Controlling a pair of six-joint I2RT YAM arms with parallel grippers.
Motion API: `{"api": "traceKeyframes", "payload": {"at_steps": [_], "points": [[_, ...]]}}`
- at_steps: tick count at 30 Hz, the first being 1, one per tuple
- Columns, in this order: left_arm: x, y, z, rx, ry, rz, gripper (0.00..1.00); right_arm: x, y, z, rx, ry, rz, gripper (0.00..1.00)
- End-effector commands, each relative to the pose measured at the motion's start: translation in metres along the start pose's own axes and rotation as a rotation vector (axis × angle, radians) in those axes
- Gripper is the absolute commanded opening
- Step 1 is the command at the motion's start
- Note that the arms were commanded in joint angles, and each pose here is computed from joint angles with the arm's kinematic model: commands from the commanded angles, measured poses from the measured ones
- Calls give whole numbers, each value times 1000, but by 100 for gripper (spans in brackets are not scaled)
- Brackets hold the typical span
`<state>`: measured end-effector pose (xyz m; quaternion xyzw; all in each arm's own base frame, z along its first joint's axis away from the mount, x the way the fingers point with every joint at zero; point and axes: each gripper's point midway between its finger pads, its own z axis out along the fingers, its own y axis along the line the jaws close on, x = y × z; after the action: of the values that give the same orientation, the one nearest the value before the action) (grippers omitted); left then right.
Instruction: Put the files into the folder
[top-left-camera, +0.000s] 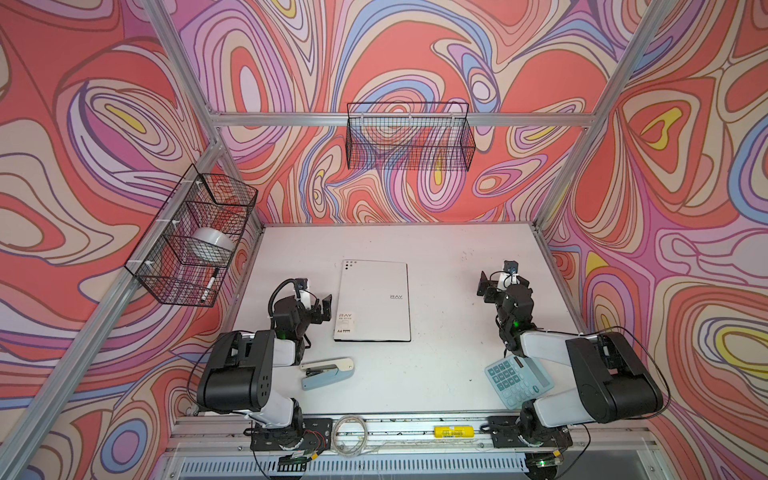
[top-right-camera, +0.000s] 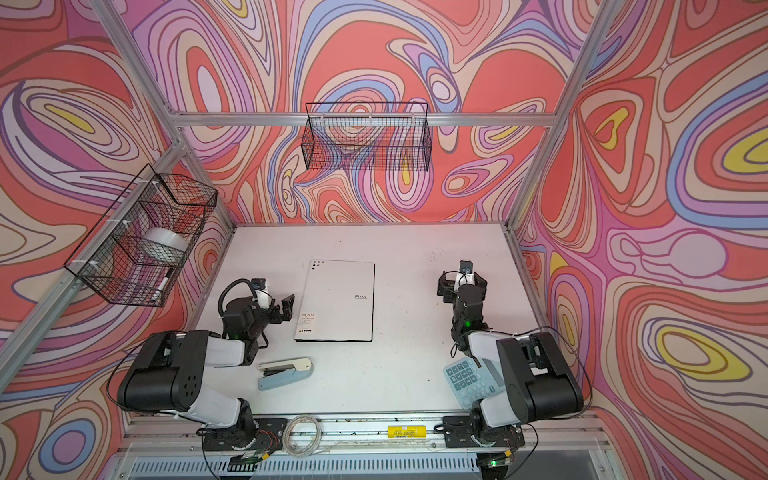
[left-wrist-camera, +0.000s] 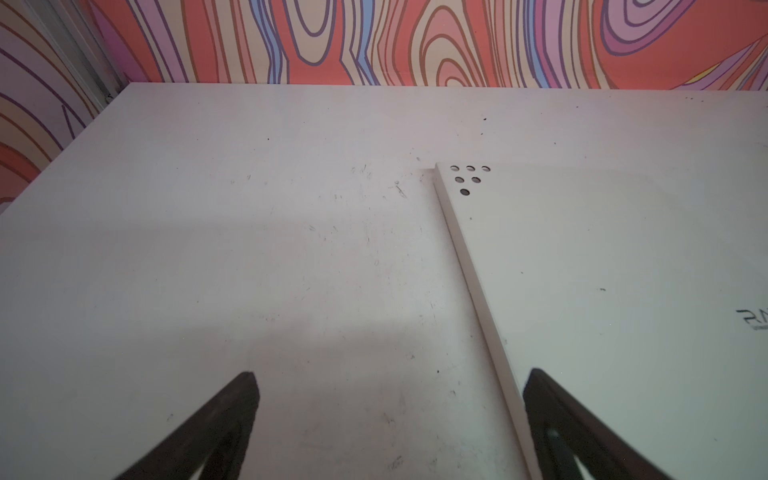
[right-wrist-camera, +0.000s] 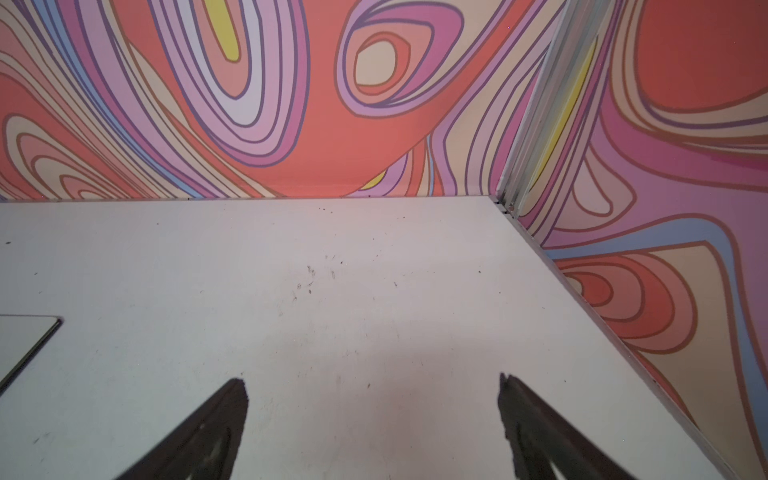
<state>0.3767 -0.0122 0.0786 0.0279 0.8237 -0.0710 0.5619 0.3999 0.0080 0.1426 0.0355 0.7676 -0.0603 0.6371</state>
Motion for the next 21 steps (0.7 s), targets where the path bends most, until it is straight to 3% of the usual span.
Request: {"api": "traceKeyframes", "payload": {"at_steps": [1,9,13,21], "points": [[-16,4,6,-5,-24,2,100,4,-20,-6,45,-63,48,99],[-16,4,6,-7,-27,1,100,39,-9,22,-91,8,64,98],[-16,13,5,-58,-34,-20,100,48,-6,39,-143,121,75,99],[-16,19,4,-92,-34,-33,100,47,-8,39,-142,116,78,98]]}}
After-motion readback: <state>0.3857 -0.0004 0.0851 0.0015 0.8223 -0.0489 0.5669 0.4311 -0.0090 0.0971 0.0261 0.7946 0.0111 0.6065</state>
